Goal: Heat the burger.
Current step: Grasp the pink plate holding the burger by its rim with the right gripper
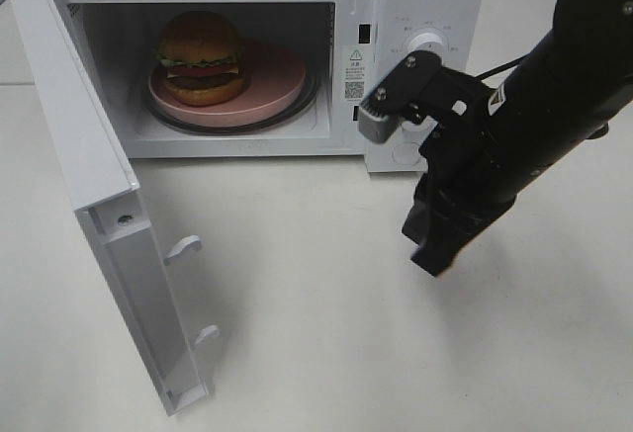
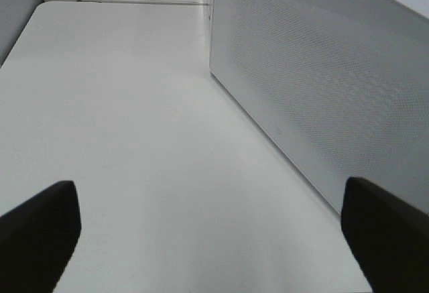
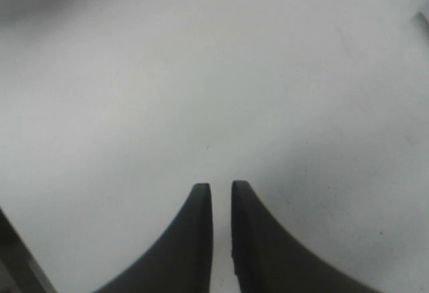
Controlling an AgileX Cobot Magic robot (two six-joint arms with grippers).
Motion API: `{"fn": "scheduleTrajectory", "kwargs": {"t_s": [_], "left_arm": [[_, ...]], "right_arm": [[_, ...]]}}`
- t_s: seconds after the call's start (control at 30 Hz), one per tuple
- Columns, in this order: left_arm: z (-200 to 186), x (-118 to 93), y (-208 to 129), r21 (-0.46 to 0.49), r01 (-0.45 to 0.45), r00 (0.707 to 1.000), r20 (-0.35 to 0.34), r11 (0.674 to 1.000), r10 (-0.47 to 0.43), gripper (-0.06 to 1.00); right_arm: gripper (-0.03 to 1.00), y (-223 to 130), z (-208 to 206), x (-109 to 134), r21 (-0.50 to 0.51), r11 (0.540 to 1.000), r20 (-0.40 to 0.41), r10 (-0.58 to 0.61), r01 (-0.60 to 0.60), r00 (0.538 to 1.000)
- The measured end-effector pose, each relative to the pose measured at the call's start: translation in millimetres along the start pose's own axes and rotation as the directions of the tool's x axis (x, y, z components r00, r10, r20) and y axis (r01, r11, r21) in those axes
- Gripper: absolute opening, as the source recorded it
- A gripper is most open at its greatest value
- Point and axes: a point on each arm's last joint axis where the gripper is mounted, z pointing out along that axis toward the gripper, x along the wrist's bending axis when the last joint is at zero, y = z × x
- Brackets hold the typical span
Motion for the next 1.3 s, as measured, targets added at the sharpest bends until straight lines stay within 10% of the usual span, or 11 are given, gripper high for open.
{"fn": "scheduleTrajectory", "kwargs": {"t_s": [0.2,0.33,0.5,0.67,1.0,1.3], "left_arm": [[0.0,0.0,0.0,0.0,0.0,1.0,0.0,1.0,0.0,0.97],[0.0,0.0,0.0,0.0,0.0,1.0,0.0,1.0,0.0,0.97],[0.0,0.0,0.0,0.0,0.0,1.0,0.0,1.0,0.0,0.97],[0.0,0.0,0.0,0.0,0.0,1.0,0.0,1.0,0.0,0.97],[0.0,0.0,0.0,0.0,0.0,1.0,0.0,1.0,0.0,0.97],[0.0,0.0,0.0,0.0,0.0,1.0,0.0,1.0,0.0,0.97]], "right_arm": [[0.14,-3.8,-4.6,4.2,0.054,0.899,-0.093,-0.428,0.434,0.899],[0.15,-0.5,-7.4,2.3,0.023,0.678,-0.096,-0.73,0.735,0.676],[0.17,4.4,-11.4,-4.4,0.052,0.534,-0.059,-0.842,0.844,0.536],[0.26,11.5,-15.7,-10.0,0.091,0.486,-0.008,-0.872,0.869,0.489],[0.9,48.1,-25.5,-2.8,0.118,0.52,0.222,-0.844,0.846,0.488],[0.96,71.8,-15.4,4.2,0.14,0.491,0.242,-0.859,0.86,0.451]]}}
